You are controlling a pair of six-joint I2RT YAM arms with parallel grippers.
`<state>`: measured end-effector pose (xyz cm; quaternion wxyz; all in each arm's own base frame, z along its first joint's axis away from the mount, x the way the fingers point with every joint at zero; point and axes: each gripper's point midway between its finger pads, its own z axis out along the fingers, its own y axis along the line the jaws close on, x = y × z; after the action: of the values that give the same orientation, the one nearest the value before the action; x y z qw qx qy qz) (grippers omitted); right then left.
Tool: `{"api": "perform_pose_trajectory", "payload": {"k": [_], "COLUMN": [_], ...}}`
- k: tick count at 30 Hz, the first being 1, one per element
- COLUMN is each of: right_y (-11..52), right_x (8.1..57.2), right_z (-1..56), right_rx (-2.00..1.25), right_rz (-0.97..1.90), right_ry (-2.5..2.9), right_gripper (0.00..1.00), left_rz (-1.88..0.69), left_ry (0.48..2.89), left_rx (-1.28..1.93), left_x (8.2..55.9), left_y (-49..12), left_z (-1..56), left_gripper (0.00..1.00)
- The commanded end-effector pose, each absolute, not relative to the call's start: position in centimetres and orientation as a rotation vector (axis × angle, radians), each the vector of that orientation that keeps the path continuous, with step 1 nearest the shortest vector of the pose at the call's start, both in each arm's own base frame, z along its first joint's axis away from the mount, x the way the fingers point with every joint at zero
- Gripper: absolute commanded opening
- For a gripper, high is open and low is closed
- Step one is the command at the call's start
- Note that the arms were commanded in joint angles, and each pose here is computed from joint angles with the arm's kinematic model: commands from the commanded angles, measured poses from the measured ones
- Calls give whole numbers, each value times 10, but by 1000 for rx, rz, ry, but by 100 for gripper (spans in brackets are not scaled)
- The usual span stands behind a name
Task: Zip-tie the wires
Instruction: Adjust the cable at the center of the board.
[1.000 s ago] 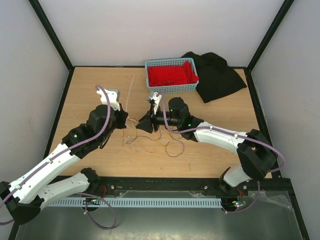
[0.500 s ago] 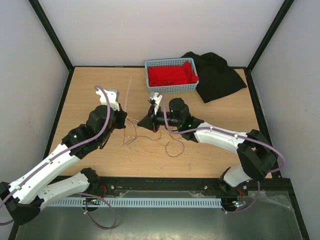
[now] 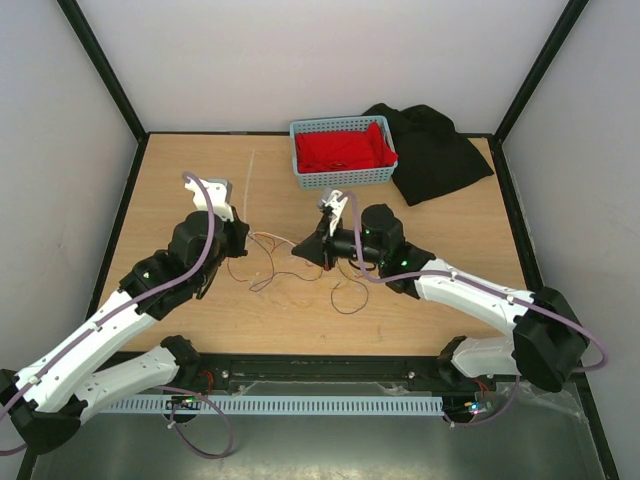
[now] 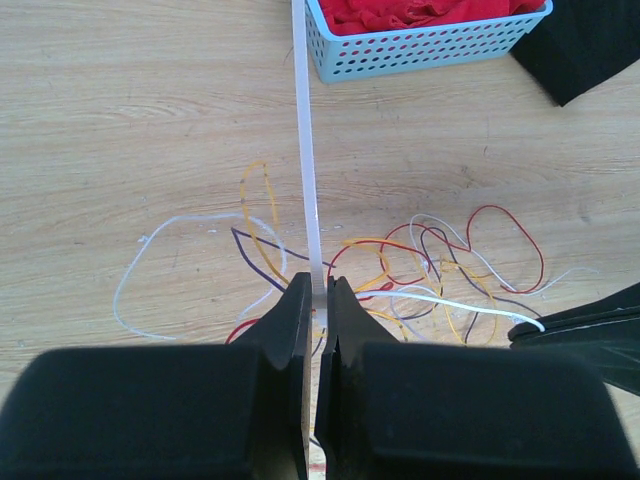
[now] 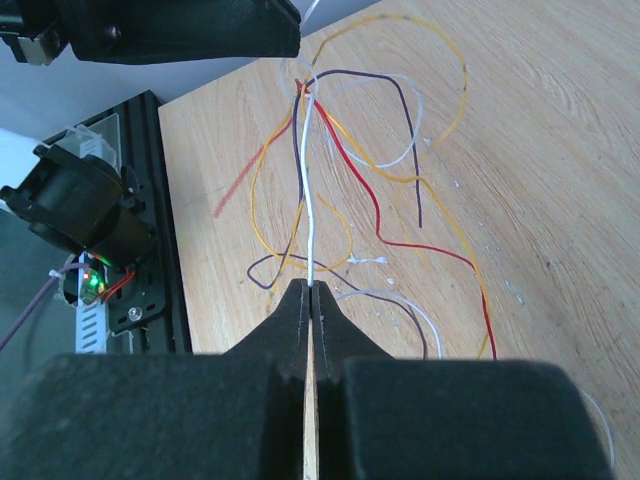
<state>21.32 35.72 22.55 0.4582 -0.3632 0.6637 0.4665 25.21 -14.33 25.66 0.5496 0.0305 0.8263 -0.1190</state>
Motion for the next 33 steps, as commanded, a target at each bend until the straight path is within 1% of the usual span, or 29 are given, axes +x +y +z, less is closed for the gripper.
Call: {"api": "perform_pose_trajectory", "payload": {"k": [1, 33], "right_y": [347, 296], "right_x": [211, 214], "right_z": [231, 267], "right_rx": [-887, -770], "right_rz": [1129, 1073], "right_ry": [1629, 1574], "right_gripper": [1, 1], "left_rz": [-259, -242], "left_ry": [1946, 1970], "left_rx": [57, 15], "left_x": [252, 251], "left_y": [-136, -122], "left_z": [258, 248], "left_gripper": [0, 0]}}
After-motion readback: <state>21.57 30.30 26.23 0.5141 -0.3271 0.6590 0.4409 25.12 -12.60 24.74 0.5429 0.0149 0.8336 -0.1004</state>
